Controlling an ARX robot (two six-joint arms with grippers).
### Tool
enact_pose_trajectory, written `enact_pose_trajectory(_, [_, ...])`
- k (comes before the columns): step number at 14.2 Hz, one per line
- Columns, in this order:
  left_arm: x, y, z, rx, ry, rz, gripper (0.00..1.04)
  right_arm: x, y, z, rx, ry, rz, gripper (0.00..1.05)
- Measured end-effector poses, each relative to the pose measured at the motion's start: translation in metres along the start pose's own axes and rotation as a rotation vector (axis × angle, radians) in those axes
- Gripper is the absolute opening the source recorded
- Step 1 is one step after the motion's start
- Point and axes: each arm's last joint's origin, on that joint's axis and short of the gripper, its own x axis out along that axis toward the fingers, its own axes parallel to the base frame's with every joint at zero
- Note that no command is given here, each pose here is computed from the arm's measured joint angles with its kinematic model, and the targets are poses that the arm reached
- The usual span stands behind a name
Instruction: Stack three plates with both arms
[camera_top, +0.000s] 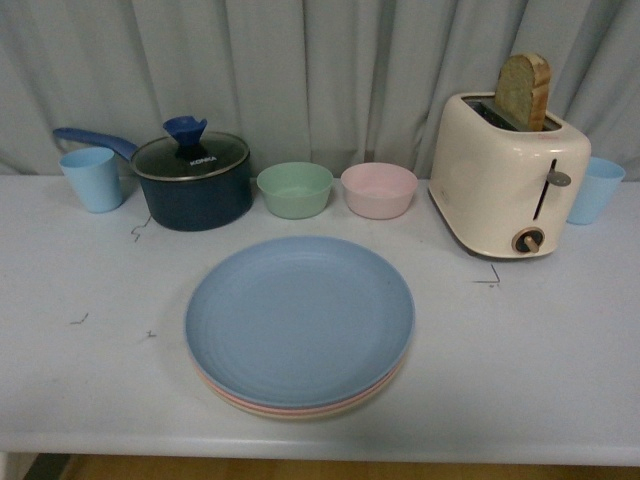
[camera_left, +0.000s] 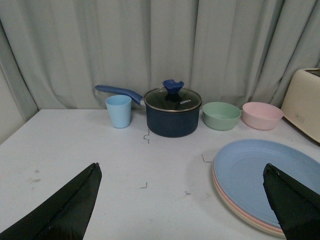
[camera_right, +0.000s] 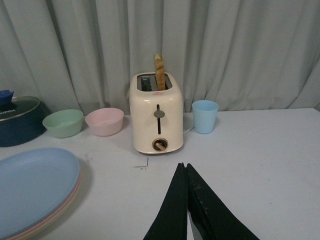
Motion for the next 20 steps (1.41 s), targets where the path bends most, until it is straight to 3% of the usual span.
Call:
enact_pose_trajectory(4, [0.0, 0.0, -0.0001, 0.0, 0.001, 0.0, 0.98, -0.0109, 0.0, -0.0029, 0.0, 0.008, 0.002, 0.02])
enact_pose_trajectory(10, [0.0, 0.0, 0.0, 0.0, 0.0, 0.0, 0.98, -0.0109, 0.0, -0.003, -0.001, 0.009, 0.002, 0.55])
enact_pose_trajectory(16, [0.0, 0.0, 0.0, 0.0, 0.0, 0.0, 0.98, -0.0109, 0.0, -0.003, 0.0, 0.009, 0.002, 0.99])
enact_pose_trajectory(20, [0.0, 0.0, 0.0, 0.0, 0.0, 0.0, 0.98, -0.0109, 0.0, -0.003, 0.0, 0.009, 0.002, 0.98])
